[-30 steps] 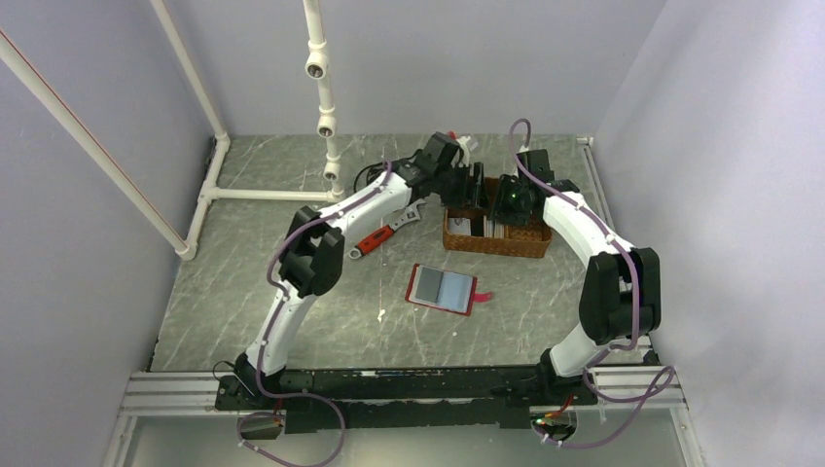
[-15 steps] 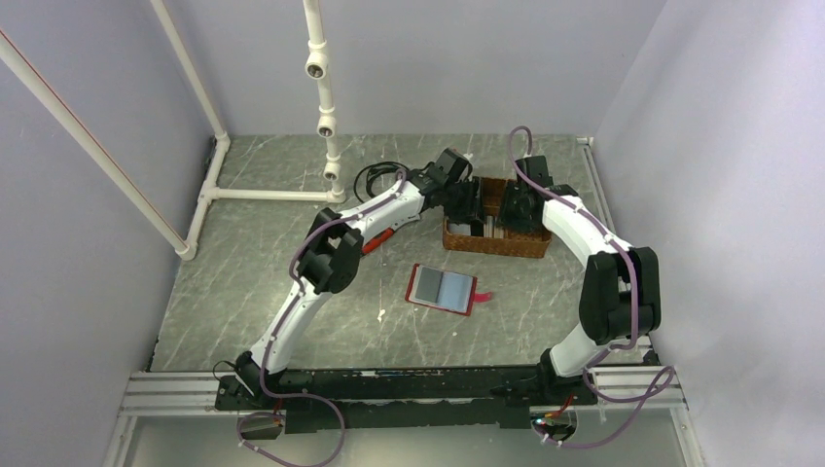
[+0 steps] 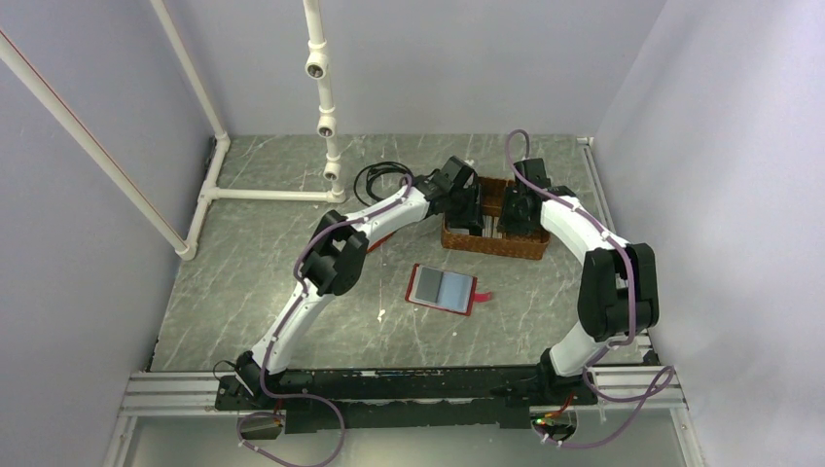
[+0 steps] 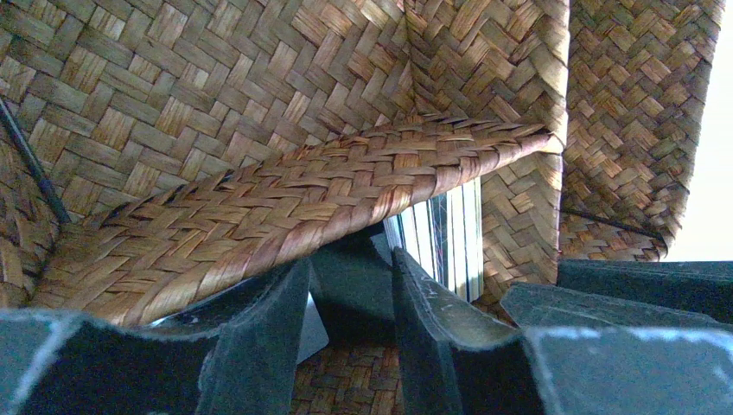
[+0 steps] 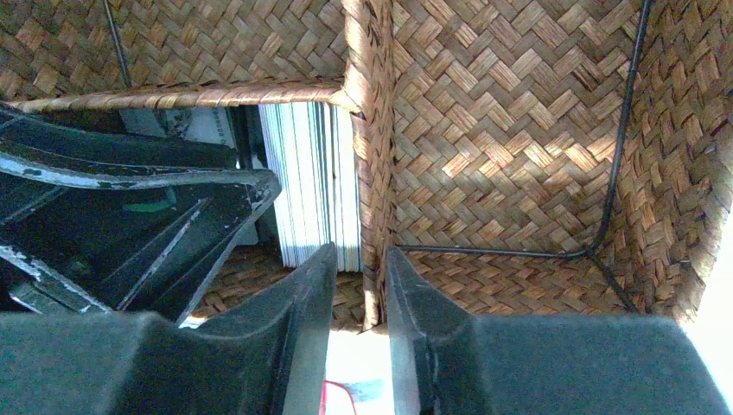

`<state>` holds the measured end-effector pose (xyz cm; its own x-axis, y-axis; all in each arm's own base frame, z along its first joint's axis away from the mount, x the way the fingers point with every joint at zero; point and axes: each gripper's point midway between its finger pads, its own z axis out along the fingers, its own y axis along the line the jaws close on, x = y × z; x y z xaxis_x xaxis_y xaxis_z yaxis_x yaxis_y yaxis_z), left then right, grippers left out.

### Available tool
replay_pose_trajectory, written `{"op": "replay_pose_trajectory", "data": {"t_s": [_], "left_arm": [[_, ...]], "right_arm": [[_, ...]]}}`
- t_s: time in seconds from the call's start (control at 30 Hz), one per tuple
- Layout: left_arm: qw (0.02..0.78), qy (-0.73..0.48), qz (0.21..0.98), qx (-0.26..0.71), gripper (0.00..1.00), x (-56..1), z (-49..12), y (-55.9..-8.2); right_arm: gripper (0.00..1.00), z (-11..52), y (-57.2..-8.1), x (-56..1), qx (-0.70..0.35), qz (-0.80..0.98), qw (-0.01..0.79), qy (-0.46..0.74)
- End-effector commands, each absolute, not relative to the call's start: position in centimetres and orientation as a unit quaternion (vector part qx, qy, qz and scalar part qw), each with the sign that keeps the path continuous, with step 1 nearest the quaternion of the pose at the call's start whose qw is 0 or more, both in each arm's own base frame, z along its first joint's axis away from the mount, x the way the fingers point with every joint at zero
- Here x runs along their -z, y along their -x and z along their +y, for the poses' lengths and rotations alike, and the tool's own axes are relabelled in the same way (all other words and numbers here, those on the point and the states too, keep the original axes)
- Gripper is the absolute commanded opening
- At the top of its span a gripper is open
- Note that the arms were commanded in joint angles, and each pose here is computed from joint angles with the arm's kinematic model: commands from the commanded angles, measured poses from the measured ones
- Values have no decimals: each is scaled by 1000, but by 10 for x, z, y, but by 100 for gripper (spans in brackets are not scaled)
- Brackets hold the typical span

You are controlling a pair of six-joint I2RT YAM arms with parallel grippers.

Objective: Put the credit cards into the card holder
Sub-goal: Pick up the credit card from the storage box.

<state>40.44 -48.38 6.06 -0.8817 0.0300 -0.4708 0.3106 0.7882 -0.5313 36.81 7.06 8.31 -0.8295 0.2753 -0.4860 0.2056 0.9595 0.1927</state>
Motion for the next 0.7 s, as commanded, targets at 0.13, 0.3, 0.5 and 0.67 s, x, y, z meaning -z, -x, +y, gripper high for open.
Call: {"op": "replay_pose_trajectory", "data": {"t_s": [0.13,0.3,0.5,0.67], "left_arm": [[237,-67,934,258,39,-46,-463,-415],[246,-47,934,256,35,-55,-448,-420],[244,-40,935,254,30,-59,-435,-420],[260,-42,933,244,29,-67,-427,-422]], "right_arm": [[27,68,-375,-82,-59,952,272,-125],[25,67,-375,-82,-53,953,271,-125],[24,67,-375,-80,-51,954,269,-125],[19,68,-375,-75,-52,955,263,-123]]}}
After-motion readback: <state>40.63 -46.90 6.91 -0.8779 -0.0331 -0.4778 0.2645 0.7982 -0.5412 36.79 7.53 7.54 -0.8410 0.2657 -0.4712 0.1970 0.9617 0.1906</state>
